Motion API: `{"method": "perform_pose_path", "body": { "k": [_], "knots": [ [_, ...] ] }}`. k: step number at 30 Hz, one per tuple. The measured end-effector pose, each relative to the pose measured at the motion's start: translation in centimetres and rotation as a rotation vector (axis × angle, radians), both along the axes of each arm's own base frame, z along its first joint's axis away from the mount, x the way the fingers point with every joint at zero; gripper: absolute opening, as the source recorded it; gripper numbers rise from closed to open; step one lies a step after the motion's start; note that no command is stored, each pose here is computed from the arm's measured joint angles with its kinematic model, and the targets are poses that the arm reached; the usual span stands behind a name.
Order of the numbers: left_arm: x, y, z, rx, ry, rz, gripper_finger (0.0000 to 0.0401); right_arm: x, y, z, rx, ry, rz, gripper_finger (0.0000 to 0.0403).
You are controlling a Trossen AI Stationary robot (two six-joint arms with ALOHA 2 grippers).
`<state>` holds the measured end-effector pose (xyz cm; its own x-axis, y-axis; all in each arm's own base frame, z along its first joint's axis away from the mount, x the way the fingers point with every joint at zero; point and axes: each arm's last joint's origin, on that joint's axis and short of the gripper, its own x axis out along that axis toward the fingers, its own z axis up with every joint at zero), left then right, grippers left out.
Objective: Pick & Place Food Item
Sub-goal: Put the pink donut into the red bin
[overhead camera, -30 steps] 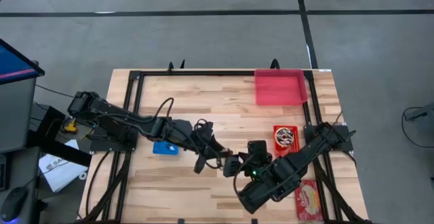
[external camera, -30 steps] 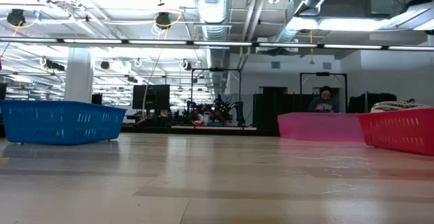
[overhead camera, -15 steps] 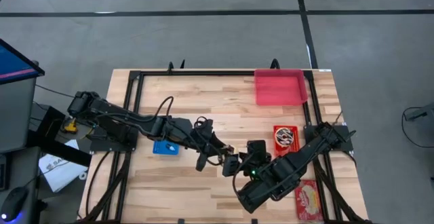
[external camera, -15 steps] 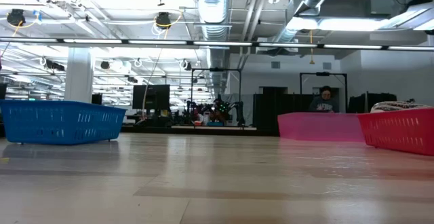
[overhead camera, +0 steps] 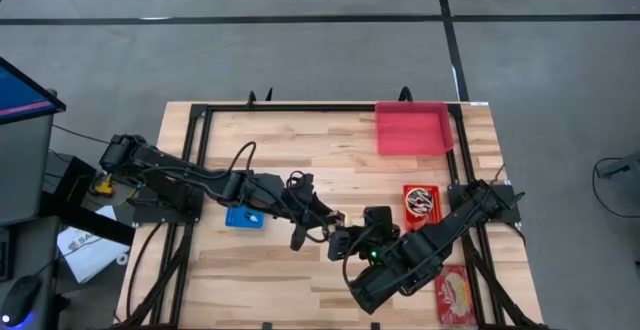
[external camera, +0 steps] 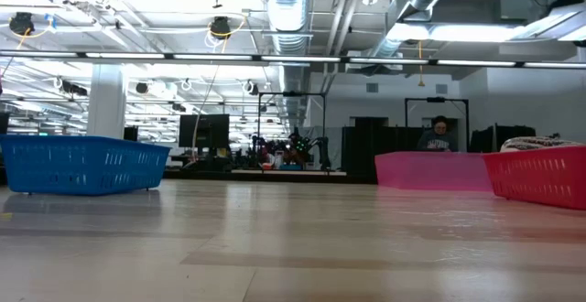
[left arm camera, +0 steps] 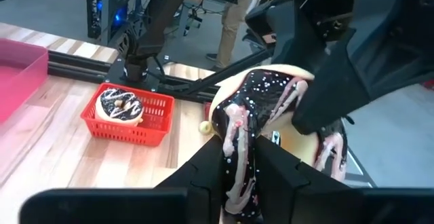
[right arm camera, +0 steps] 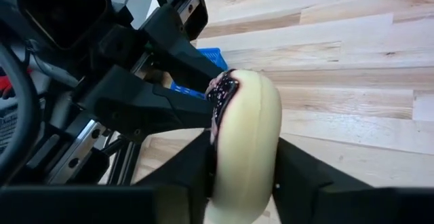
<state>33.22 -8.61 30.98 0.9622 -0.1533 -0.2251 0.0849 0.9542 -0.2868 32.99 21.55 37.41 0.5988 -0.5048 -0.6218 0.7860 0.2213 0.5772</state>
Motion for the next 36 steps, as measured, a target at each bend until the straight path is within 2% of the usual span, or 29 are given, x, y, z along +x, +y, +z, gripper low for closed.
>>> {"method": "perform_pose_path", "body": {
  "k": [4, 9, 15, 20, 25, 28, 31, 36],
  "knots": [
    [-0.4, 0.1, 0.0, 0.042, 0.03, 0.002, 0.0065, -0.1, 0.2, -0.1, -0.009, 0.001, 0.003, 0.0094],
    [-1.6, 0.5, 1.3, 0.119, 0.018, 0.015, 0.0089, -0.1, 0.2, 0.0, -0.025, -0.01, 0.0, 0.0088],
    [-3.2, 1.0, 3.3, 0.113, -0.051, 0.025, 0.0128, 0.4, -0.1, 0.1, -0.047, -0.011, 0.019, 0.0088],
    [-3.4, 0.8, 3.4, 0.079, -0.043, 0.008, 0.0154, 1.5, -0.7, 0.3, -0.075, -0.029, 0.044, 0.0088],
    [-4.5, 1.4, 4.0, 0.102, -0.027, 0.026, 0.0177, 1.6, -1.2, 0.2, -0.082, 0.026, 0.07, 0.0088],
    [-6.1, 2.0, 5.2, 0.159, -0.038, 0.063, 0.0187, 1.1, -1.3, -0.1, -0.071, 0.097, 0.093, 0.0088],
    [-7.8, 2.8, 6.2, 0.206, -0.048, 0.107, 0.0193, 0.7, -1.1, -0.4, -0.043, 0.205, 0.16, 0.0088],
    [-10.2, 4.0, 7.4, 0.221, -0.038, 0.153, 0.0195, 0.7, -1.7, -0.3, -0.001, 0.408, 0.426, 0.0088]
  ]
}}
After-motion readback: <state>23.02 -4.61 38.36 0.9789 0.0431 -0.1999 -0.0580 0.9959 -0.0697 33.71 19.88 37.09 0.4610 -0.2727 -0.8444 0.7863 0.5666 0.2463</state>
